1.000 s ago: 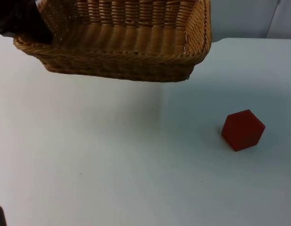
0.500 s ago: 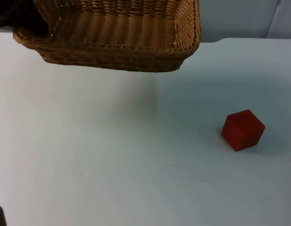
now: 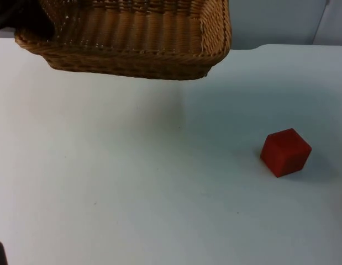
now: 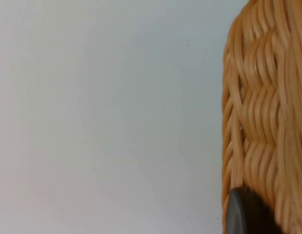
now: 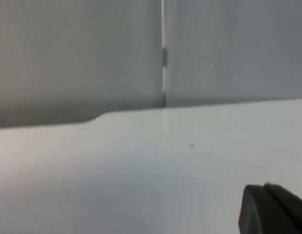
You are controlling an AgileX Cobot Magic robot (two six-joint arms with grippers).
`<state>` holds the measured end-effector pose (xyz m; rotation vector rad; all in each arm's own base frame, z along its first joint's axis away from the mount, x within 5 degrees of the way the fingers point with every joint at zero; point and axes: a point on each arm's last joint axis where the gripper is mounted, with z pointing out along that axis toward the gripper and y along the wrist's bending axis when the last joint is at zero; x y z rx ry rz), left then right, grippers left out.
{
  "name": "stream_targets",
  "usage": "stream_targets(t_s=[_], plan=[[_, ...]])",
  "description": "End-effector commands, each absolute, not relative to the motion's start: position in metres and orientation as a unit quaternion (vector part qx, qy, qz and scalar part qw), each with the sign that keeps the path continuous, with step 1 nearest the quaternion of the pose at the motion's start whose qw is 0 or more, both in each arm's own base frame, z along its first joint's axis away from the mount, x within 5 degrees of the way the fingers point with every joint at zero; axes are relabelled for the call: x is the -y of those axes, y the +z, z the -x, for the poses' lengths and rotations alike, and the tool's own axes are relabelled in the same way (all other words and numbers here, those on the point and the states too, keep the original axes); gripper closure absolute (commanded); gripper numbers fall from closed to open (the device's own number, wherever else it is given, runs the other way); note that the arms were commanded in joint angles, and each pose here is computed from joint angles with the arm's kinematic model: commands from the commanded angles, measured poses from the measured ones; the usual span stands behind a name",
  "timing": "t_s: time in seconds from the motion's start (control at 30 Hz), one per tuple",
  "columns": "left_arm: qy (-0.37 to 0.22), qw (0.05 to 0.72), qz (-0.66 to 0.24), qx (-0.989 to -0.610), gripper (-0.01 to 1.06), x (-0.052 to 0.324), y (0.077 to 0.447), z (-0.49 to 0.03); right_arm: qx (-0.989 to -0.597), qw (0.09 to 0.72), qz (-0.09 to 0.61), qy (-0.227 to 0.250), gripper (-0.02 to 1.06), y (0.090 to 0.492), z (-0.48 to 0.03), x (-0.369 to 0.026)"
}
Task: Pick up the basket with the left hand and place the cube into the basket with the right hand.
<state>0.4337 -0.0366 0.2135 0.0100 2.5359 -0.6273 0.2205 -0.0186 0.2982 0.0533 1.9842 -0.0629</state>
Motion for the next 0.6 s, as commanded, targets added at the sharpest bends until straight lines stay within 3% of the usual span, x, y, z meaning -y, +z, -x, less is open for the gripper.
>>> stream_targets(t_s=[0.0, 0.1, 0.13, 0.2, 0.23, 0.27, 0.4, 0.43, 0.53, 0.57], plan=[[-0.246, 0.277, 0.010, -0.929, 1.05, 0.039, 0.224, -0.433, -0.861, 0.508, 0.000, -0.015, 1.04, 0.297, -0.235, 0.010], [-0.246, 0.277, 0.010, -0.929, 1.05, 0.039, 0.224, -0.433, -0.909, 0.413, 0.064, -0.003, 1.01, 0.292, -0.265, -0.012], [-0.246, 0.277, 0.010, -0.929, 1.05, 0.039, 0.224, -0.433, -0.909, 0.413, 0.064, -0.003, 1.01, 0.292, -0.265, -0.012], [-0.246, 0.277, 0.010, -0.929, 1.05, 0.039, 0.224, -0.433, -0.932, 0.348, 0.098, 0.005, 0.92, 0.291, -0.280, -0.028], [-0.246, 0.277, 0.010, -0.929, 1.05, 0.039, 0.224, -0.433, -0.944, 0.308, 0.114, 0.014, 0.80, 0.290, -0.291, -0.041], [-0.246, 0.277, 0.010, -0.929, 1.05, 0.039, 0.224, -0.433, -0.944, 0.308, 0.114, 0.014, 0.80, 0.290, -0.291, -0.041], [-0.246, 0.277, 0.010, -0.929, 1.05, 0.039, 0.224, -0.433, -0.966, 0.219, 0.137, 0.025, 0.34, 0.278, -0.306, -0.068], [-0.246, 0.277, 0.010, -0.929, 1.05, 0.039, 0.224, -0.433, -0.966, 0.219, 0.137, 0.025, 0.34, 0.278, -0.306, -0.068], [-0.246, 0.277, 0.010, -0.929, 1.05, 0.039, 0.224, -0.433, -0.974, 0.179, 0.137, 0.029, -0.01, 0.261, -0.311, -0.079], [-0.246, 0.277, 0.010, -0.929, 1.05, 0.039, 0.224, -0.433, -0.977, 0.159, 0.139, 0.029, -0.01, 0.252, -0.312, -0.081]])
